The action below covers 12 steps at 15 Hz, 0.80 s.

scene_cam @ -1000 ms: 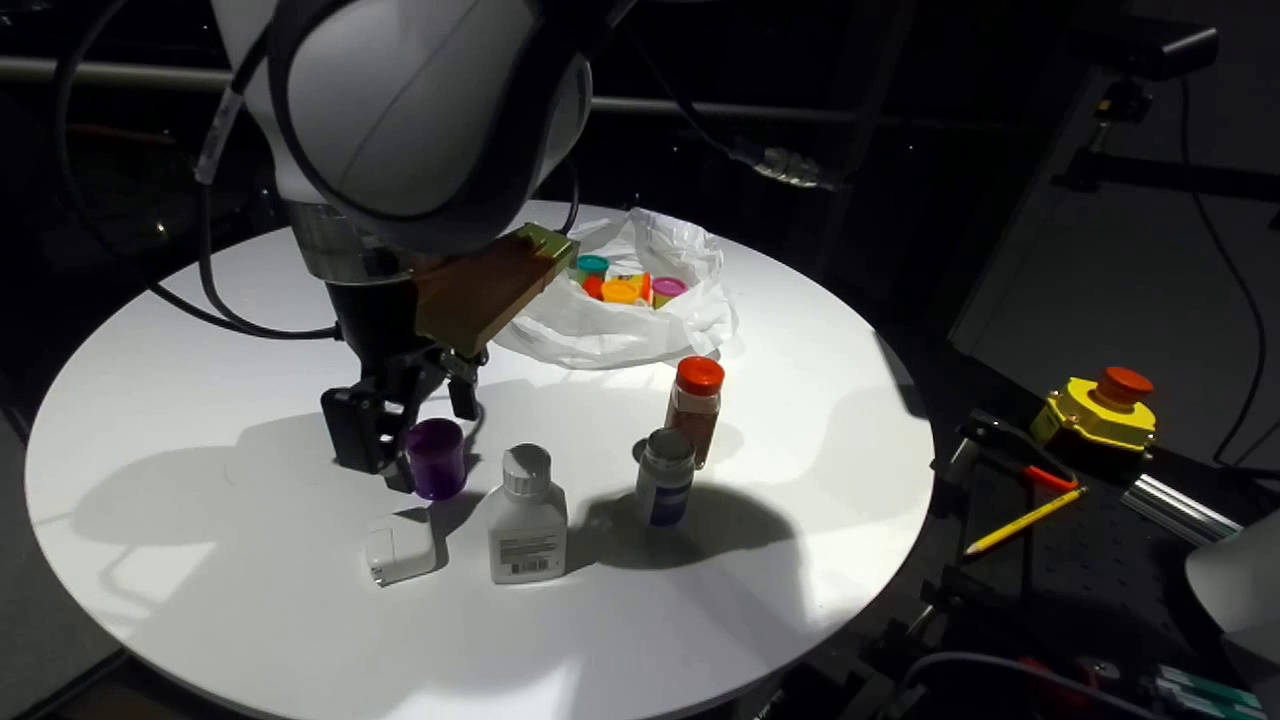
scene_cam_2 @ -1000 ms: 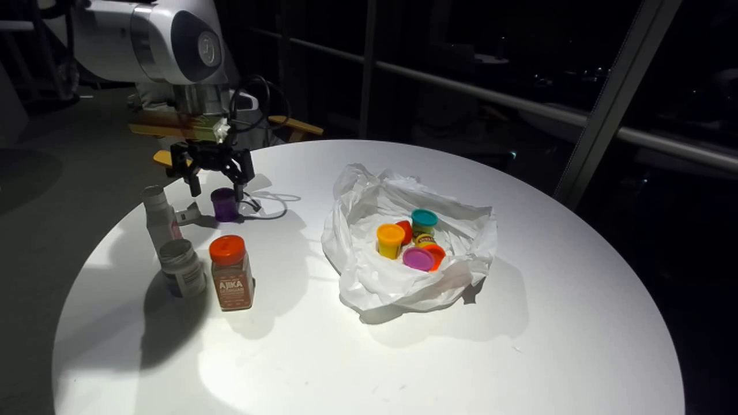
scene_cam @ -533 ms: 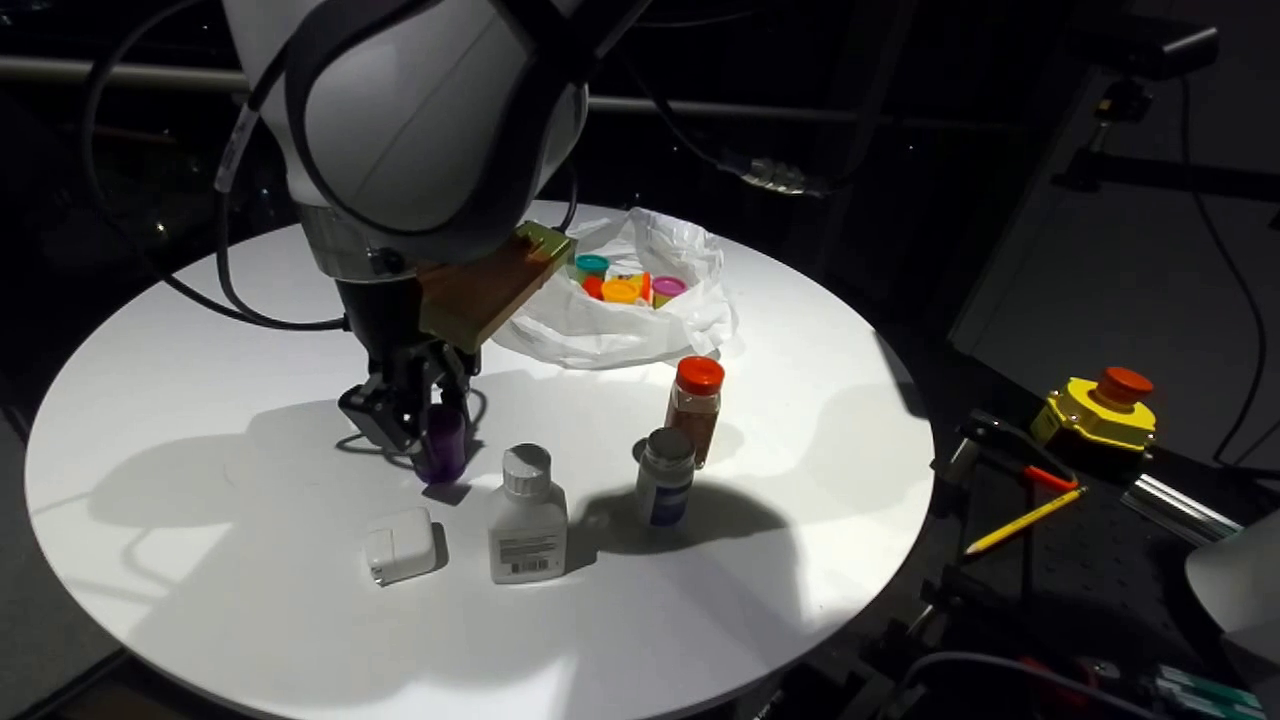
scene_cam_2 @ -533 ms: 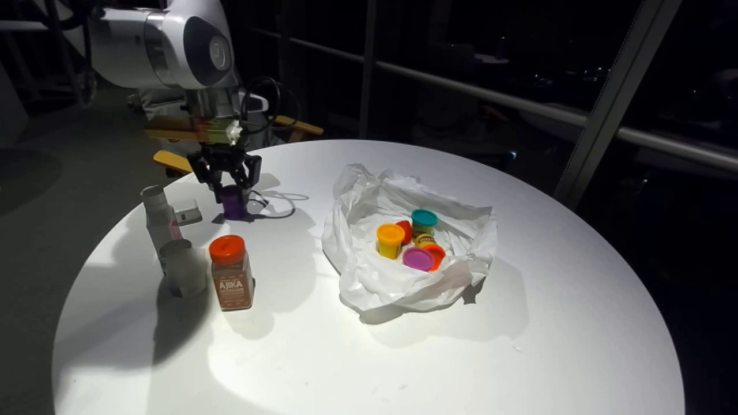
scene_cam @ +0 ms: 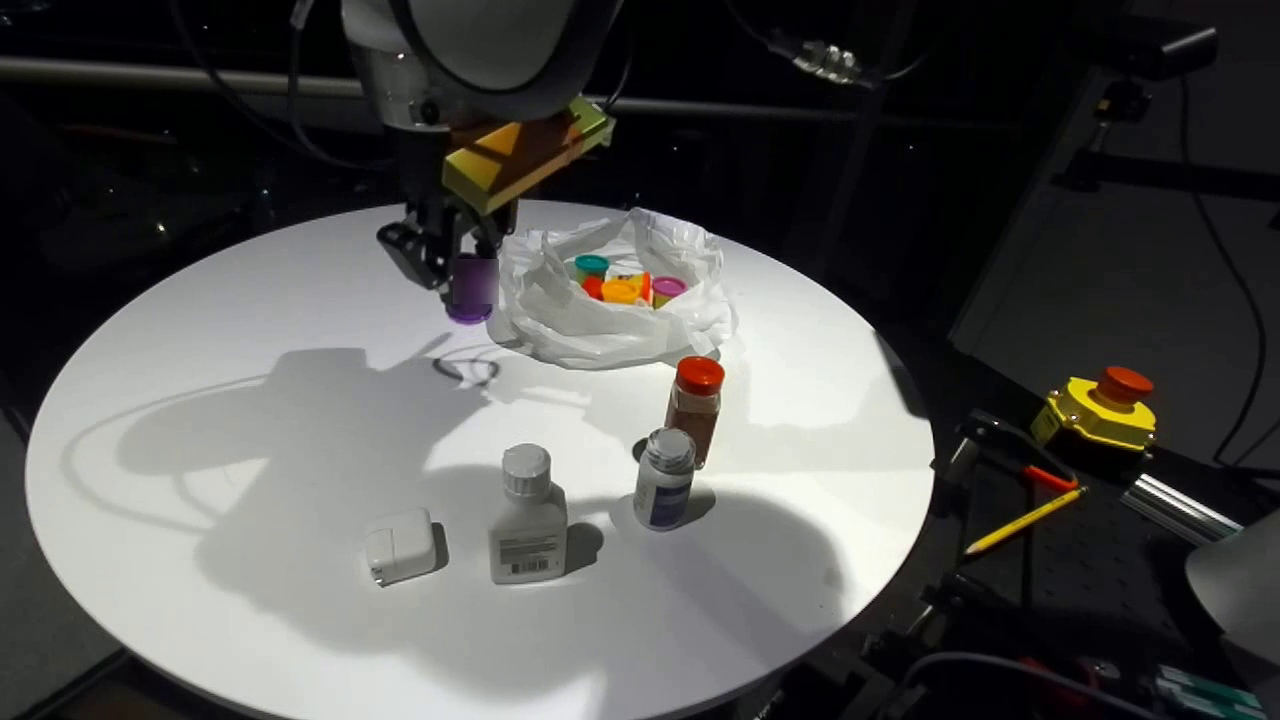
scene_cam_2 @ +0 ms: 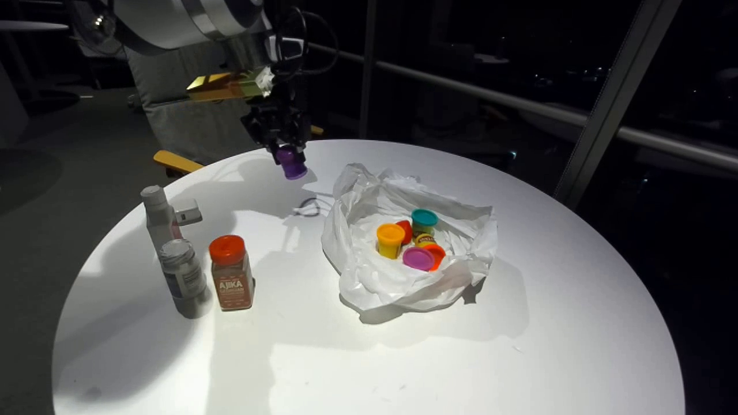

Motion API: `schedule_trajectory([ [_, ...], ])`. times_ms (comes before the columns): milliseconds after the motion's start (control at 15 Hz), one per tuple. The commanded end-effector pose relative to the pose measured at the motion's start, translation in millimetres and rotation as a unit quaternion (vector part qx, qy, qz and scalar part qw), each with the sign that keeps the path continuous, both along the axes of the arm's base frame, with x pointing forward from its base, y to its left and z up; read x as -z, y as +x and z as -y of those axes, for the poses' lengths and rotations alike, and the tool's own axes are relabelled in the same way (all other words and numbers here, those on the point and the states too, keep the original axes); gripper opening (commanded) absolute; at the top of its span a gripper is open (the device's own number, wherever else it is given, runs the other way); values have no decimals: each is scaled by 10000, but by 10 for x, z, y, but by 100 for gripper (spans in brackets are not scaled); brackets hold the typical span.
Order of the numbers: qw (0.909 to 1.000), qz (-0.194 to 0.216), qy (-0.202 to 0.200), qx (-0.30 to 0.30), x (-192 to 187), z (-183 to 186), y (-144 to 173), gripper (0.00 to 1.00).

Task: Pick up all the objects surrounding the white plate and arrange them on the plate

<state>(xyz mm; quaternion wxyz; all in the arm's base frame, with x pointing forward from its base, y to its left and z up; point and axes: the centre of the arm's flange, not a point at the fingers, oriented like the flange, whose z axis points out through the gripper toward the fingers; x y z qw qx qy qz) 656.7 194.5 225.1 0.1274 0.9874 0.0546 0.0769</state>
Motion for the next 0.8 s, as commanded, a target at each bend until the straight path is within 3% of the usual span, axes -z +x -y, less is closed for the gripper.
schedule_trajectory([
  [0,9957,397,-200,813,-229,658,-143,25],
  [400,9775,860,-42,1927,17,1614,-36,25],
  [733,9614,1162,22,2492,9,1943,-209,25],
])
